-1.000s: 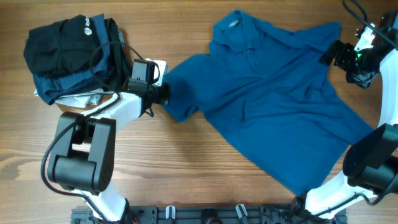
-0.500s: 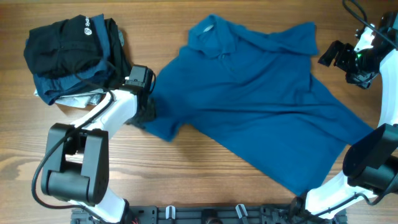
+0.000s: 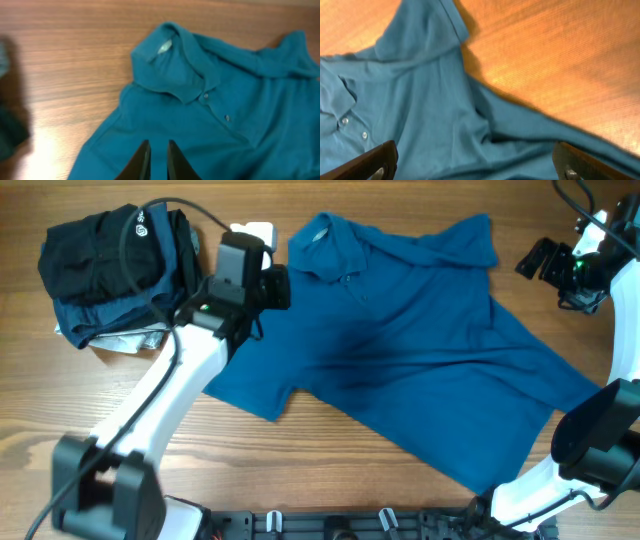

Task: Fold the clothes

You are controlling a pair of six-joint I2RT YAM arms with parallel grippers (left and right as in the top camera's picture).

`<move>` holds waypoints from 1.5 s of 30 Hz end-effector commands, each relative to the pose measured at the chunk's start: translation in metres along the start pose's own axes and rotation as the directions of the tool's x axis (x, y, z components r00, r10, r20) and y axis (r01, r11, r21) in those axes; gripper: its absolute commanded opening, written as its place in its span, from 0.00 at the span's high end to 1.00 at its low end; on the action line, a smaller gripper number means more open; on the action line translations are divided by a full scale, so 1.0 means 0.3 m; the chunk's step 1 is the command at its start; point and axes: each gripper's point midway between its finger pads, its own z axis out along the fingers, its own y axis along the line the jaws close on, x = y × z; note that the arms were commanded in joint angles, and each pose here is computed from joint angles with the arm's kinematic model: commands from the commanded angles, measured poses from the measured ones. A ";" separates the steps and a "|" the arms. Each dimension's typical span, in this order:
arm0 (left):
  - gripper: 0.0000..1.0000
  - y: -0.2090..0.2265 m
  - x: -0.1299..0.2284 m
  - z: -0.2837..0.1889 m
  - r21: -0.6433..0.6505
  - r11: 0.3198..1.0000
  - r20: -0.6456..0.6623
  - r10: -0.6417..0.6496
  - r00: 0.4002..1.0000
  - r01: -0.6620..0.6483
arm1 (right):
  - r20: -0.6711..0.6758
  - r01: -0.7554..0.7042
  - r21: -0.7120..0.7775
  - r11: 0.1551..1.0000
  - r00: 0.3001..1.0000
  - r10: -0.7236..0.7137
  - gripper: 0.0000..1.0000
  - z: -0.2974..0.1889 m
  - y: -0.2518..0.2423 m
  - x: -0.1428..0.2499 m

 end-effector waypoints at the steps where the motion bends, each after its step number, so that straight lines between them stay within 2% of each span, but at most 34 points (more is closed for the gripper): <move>1: 0.96 -0.012 0.115 0.173 0.064 0.996 -0.084 0.068 0.994 -0.062 | 0.042 -0.002 -0.007 1.000 0.999 0.002 0.00 0.001 0.001 -0.035; 3: 0.96 -0.045 0.166 0.267 0.151 0.979 -0.091 0.151 0.984 -0.136 | 0.070 0.006 -0.010 1.000 0.998 -0.005 0.01 -0.001 0.004 -0.058; 8: 0.96 -0.005 0.238 0.419 0.146 0.968 -0.078 0.218 0.973 -0.205 | 0.095 0.012 -0.013 1.000 0.995 -0.011 0.00 -0.003 0.007 -0.079; 13: 0.96 0.137 0.293 0.488 -0.004 0.968 -0.124 0.249 0.961 -0.251 | 0.095 0.012 -0.013 1.000 0.995 -0.010 0.00 -0.003 0.007 -0.080; 17: 0.96 0.274 0.361 0.507 -0.093 0.970 -0.206 0.201 0.958 -0.224 | 0.095 0.012 -0.013 1.000 0.995 -0.010 0.00 -0.003 0.007 -0.080; 20: 0.96 0.440 0.387 0.475 -0.253 0.956 -0.253 0.085 0.964 -0.151 | 0.095 0.012 -0.013 1.000 0.995 -0.011 0.00 -0.003 0.007 -0.080; 23: 0.96 0.527 0.409 0.450 -0.304 0.949 -0.273 -0.001 0.962 -0.085 | 0.095 0.012 -0.014 1.000 0.995 -0.011 0.00 -0.002 0.008 -0.080; 25: 0.96 0.540 0.410 0.447 -0.310 0.947 -0.274 -0.008 0.962 -0.081 | 0.095 0.012 -0.013 1.000 0.995 -0.011 0.01 -0.003 0.007 -0.080; 29: 0.95 0.509 0.374 0.448 -0.298 0.951 -0.242 0.012 0.970 -0.086 | 0.095 0.012 -0.013 1.000 0.995 -0.011 0.00 -0.003 0.007 -0.080; 32: 0.89 0.476 0.314 0.430 -0.299 0.954 -0.179 -0.034 0.983 -0.022 | 0.095 0.012 -0.013 1.000 0.995 -0.011 0.01 -0.003 0.007 -0.080; 35: 0.82 0.402 0.162 0.355 -0.267 0.963 -0.068 0.003 0.998 -0.022 | 0.095 0.012 -0.013 1.000 0.995 -0.011 0.01 -0.002 0.008 -0.080; 36: 0.78 0.357 0.078 0.296 -0.248 0.968 -0.006 0.019 1.000 -0.020 | 0.095 0.011 -0.013 1.000 0.995 -0.010 0.01 -0.003 0.007 -0.079; 39: 0.71 0.238 -0.030 0.170 -0.172 0.985 0.066 0.045 0.997 -0.033 | 0.095 0.012 -0.013 1.000 0.995 -0.010 0.00 -0.003 0.007 -0.080; 42: 0.70 0.104 -0.026 0.032 -0.057 0.998 0.031 0.002 1.000 0.000 | 0.095 0.012 -0.014 1.000 0.995 -0.010 0.00 -0.002 0.008 -0.080; 45: 0.68 0.045 0.083 -0.033 0.007 1.000 -0.114 -0.029 0.993 0.030 | 0.113 0.014 -0.017 1.000 0.994 -0.012 0.00 -0.004 0.010 -0.094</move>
